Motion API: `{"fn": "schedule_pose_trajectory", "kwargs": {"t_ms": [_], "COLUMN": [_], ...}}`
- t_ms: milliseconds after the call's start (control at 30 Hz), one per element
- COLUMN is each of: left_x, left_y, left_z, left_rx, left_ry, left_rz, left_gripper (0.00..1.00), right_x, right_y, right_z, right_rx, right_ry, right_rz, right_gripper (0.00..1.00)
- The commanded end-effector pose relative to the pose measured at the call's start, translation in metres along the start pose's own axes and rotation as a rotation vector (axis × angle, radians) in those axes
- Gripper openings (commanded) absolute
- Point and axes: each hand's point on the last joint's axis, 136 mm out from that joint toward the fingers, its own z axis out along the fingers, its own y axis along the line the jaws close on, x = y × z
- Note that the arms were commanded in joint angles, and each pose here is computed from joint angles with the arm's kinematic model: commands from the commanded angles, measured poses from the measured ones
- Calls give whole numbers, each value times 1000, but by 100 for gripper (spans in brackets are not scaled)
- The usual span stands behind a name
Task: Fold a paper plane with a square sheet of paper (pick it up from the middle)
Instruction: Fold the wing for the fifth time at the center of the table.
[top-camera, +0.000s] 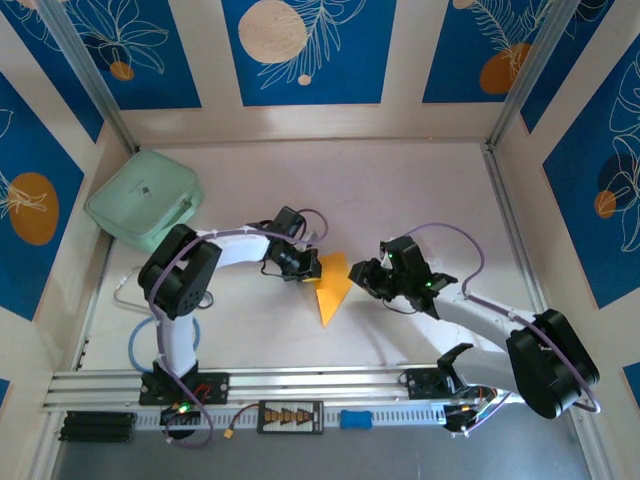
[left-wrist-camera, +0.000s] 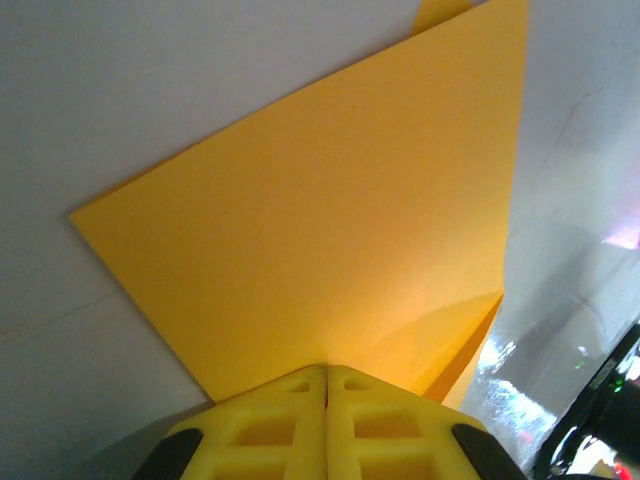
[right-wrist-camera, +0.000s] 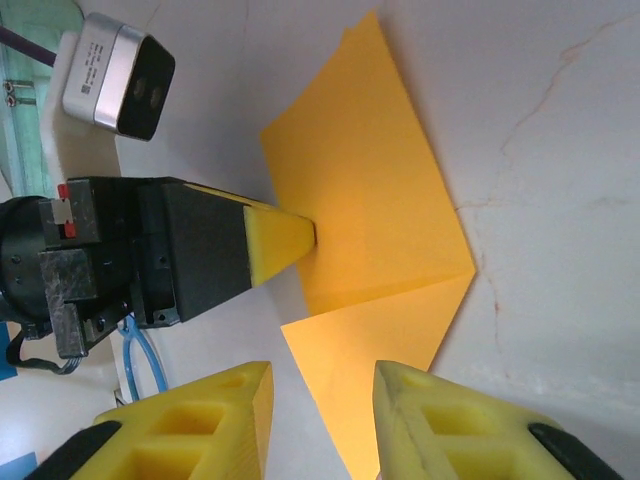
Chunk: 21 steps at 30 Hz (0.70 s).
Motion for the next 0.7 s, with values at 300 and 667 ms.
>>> {"fn": "schedule_pose_trajectory", "kwargs": {"t_ms": [300, 667], "left_x": [14, -1], "left_y": [-13, -36], "left_z": [5, -30], "left_rx": [73, 15], "left_ry": [127, -20], "left_rz": [170, 288], "left_gripper": [8, 10], "right_x": [18, 14], "right_y": [-20, -23], "right_z": [9, 8], "right_rx": [32, 36], "right_ry": [148, 117], "right_rz": [20, 23], "right_gripper": [34, 33]}}
